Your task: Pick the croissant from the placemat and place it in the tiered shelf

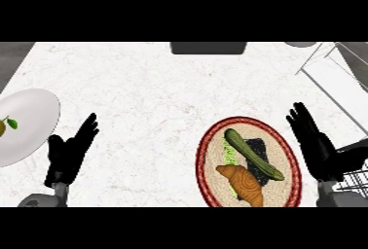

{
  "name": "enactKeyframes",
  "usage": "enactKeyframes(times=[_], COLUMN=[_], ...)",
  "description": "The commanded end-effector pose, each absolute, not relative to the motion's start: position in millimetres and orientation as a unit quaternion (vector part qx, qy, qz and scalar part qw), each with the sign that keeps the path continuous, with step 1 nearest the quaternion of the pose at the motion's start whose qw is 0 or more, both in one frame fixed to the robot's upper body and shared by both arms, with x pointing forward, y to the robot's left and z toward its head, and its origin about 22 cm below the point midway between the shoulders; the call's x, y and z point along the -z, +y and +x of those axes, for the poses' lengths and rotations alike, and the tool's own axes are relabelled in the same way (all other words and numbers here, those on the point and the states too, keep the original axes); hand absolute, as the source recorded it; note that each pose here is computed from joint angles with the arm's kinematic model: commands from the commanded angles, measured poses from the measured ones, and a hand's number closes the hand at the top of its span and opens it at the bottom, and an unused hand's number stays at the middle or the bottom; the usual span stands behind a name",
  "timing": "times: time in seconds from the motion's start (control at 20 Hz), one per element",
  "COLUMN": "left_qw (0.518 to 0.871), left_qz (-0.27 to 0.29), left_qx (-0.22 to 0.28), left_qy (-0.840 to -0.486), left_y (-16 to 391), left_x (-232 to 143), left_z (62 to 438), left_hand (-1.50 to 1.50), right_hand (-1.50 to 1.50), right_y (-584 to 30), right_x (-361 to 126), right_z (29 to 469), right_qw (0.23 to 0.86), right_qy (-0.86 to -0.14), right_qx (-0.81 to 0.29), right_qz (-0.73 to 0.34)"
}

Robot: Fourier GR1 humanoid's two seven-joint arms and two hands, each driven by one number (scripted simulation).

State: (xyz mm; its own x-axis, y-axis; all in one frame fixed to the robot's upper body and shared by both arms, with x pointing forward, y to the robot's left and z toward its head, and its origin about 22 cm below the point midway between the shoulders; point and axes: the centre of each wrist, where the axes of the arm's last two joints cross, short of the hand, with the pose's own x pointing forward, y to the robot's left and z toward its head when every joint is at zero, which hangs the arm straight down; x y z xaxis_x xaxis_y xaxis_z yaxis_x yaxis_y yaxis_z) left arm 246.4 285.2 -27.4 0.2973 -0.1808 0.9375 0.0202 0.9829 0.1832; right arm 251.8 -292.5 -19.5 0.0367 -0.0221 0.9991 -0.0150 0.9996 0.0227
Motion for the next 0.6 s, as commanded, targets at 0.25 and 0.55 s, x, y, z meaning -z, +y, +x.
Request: enactKeyframes(times=[0.25, 0.55], left_qw=[0.765, 0.781], left_qz=[0.135, 0.126], left_qx=[0.044, 0.019], left_qy=[-0.628, -0.612], left_y=[334, 347], left_x=[-5, 6], left_z=[256, 236], left_hand=[0.00, 0.00], right_hand=[1.50, -1.50], right_y=[-172, -162], right_x=[-47, 1], right_z=[255, 205], right_qw=[0.504, 0.474], right_qy=[-0.816, -0.833], right_qx=[-0.276, -0.209], right_qz=[0.067, -0.195])
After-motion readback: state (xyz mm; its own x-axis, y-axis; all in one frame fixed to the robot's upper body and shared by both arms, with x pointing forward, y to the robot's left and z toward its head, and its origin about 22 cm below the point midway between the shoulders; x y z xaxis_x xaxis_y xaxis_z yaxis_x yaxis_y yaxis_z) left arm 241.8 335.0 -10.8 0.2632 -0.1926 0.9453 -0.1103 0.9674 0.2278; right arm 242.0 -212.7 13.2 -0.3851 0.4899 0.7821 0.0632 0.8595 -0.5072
